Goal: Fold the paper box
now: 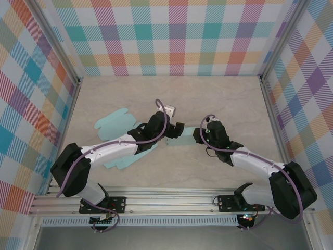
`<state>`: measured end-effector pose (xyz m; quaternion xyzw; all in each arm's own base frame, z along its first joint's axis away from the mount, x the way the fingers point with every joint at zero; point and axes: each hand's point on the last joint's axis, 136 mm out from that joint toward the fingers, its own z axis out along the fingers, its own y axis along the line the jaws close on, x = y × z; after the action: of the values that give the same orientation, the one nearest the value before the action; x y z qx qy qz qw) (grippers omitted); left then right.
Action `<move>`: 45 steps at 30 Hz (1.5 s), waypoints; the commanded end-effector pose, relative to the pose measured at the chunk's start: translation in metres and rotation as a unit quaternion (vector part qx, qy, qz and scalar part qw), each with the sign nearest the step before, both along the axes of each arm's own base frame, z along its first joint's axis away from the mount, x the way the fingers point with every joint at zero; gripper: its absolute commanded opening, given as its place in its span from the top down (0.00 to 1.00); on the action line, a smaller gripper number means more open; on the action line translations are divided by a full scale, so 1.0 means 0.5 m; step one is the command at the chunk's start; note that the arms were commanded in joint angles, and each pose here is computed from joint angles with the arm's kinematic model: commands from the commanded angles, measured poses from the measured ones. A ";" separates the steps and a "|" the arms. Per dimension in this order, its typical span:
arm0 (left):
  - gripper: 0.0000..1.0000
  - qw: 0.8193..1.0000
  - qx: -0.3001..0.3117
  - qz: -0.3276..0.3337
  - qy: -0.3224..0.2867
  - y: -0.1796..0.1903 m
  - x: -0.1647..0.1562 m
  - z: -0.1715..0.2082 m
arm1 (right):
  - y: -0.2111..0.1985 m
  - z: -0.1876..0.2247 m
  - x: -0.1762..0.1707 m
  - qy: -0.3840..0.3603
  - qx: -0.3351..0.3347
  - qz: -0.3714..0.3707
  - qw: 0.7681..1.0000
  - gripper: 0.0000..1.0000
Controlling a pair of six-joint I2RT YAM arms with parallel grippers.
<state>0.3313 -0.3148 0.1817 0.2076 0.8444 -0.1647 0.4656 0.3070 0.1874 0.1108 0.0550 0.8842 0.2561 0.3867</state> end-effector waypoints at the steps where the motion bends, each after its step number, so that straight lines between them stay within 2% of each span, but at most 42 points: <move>1: 0.12 0.980 0.091 -0.175 0.001 -0.041 -0.063 -0.031 | -0.016 -0.100 -0.061 0.090 -0.058 0.028 0.994 0.80; 6: 0.12 0.955 0.183 -0.232 0.006 -0.031 -0.062 -0.086 | -0.011 -0.094 -0.060 0.090 -0.056 0.032 0.994 0.79; 12: 0.13 0.936 0.234 -0.261 0.028 -0.026 -0.045 -0.129 | -0.015 -0.088 -0.063 0.087 -0.058 0.032 0.994 0.79; 17: 0.20 0.925 0.261 -0.272 0.045 -0.029 -0.030 -0.161 | -0.016 -0.083 -0.064 0.086 -0.059 0.032 0.994 0.79; 20: 0.34 0.921 0.274 -0.271 0.051 -0.030 -0.019 -0.172 | -0.017 -0.079 -0.065 0.085 -0.059 0.033 0.994 0.79; 22: 0.48 0.918 0.284 -0.271 0.057 -0.029 -0.013 -0.177 | -0.017 -0.072 -0.065 0.083 -0.057 0.032 0.994 0.78; 24: 0.54 0.917 0.294 -0.265 0.053 -0.028 -0.003 -0.179 | -0.017 -0.059 -0.065 0.078 -0.054 0.032 0.995 0.76; 25: 0.56 0.917 0.299 -0.260 0.046 -0.027 0.004 -0.176 | -0.018 -0.050 -0.065 0.075 -0.053 0.032 0.995 0.74; 30: 0.76 0.925 0.306 -0.223 -0.028 -0.041 0.055 -0.143 | -0.048 0.017 -0.066 0.050 -0.071 0.008 0.996 0.54; 36: 0.76 0.921 0.316 -0.195 -0.119 -0.080 0.120 -0.108 | -0.147 0.121 -0.100 -0.005 -0.110 -0.064 0.992 0.23; 39: 0.76 0.916 0.317 -0.197 -0.144 -0.118 0.147 -0.108 | -0.182 0.170 -0.123 -0.034 -0.109 -0.086 0.990 0.00; 42: 0.75 0.914 0.314 -0.204 -0.156 -0.163 0.175 -0.113 | -0.213 0.216 -0.144 -0.061 -0.106 -0.106 0.987 0.00; 45: 0.75 0.904 0.327 -0.216 -0.172 -0.213 0.193 -0.133 | -0.246 0.254 -0.162 -0.086 -0.103 -0.132 0.982 0.00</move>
<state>0.4199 -0.3938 0.1079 0.5376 0.7204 0.0536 0.4349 0.2380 0.0888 0.2317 0.0946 0.8538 0.1588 0.4867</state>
